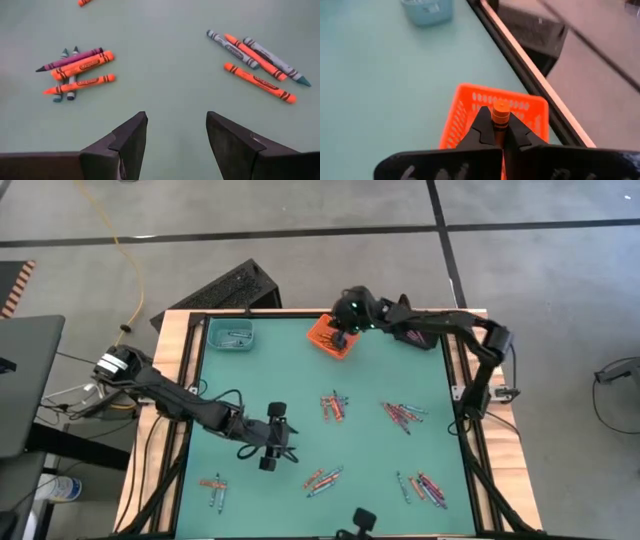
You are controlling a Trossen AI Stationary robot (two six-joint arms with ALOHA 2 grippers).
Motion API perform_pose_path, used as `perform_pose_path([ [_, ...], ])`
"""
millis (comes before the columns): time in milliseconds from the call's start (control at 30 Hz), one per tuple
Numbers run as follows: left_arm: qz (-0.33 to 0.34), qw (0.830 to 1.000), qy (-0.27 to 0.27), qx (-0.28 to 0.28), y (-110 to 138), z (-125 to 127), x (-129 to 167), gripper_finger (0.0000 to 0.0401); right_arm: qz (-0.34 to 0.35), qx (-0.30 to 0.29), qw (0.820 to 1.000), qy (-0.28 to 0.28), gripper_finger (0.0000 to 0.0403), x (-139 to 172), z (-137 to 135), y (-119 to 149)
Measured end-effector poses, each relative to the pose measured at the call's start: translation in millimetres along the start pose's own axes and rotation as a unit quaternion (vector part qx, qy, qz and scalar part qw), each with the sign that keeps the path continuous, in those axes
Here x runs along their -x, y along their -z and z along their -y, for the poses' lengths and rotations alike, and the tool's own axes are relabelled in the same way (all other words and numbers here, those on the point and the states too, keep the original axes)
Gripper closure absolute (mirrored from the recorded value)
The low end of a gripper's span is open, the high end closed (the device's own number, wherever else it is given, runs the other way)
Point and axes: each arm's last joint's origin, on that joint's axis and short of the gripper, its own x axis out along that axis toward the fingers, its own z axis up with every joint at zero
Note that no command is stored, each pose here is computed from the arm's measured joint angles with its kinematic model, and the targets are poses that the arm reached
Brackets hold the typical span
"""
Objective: Sort crayons
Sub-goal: Put the orange crayon into the orange bin
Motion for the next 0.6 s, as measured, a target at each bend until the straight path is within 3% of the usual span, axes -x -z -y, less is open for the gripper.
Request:
perform_pose_path([
  [300,0.004,1.0,0.003,0.009,0,6,2,0.0207,-0.103,0.002,0.995,-0.009,0.0398,-32,3,-16],
  [600,0.005,1.0,0.006,0.016,0,12,3,0.0207,-0.203,-0.005,0.979,-0.015,0.0391,-56,8,-2],
])
